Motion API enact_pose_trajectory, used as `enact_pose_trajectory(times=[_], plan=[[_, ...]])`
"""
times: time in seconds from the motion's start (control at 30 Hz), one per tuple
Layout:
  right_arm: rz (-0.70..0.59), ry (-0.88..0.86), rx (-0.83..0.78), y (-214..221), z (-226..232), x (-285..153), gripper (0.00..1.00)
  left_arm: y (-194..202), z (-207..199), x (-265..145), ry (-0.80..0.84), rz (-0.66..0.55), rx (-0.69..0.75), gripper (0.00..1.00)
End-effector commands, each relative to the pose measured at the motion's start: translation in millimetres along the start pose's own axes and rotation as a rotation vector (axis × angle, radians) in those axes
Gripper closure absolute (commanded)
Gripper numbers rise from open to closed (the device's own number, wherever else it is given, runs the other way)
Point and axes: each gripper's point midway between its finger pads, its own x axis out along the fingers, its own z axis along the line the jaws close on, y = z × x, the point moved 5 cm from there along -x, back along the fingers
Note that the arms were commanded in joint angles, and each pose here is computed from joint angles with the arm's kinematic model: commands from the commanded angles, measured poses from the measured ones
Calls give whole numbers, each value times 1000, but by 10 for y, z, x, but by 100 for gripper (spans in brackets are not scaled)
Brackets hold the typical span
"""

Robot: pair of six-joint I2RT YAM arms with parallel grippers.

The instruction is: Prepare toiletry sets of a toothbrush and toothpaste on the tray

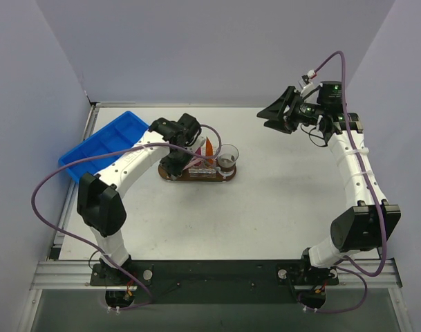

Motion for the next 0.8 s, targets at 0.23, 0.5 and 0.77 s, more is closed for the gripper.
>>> enact_pose_trajectory(times=[0.23, 0.5, 0.77], plan=[[-7, -30, -39, -24, 13, -34, 50, -96, -3, -150, -71, 3, -92, 100], [-3, -28, -34, -19, -4, -23, 50, -119, -93, -151, -69, 19, -93, 100], [-2, -25, -31, 6, -13, -33, 50, -194, -138, -152, -77, 4, -91, 83]])
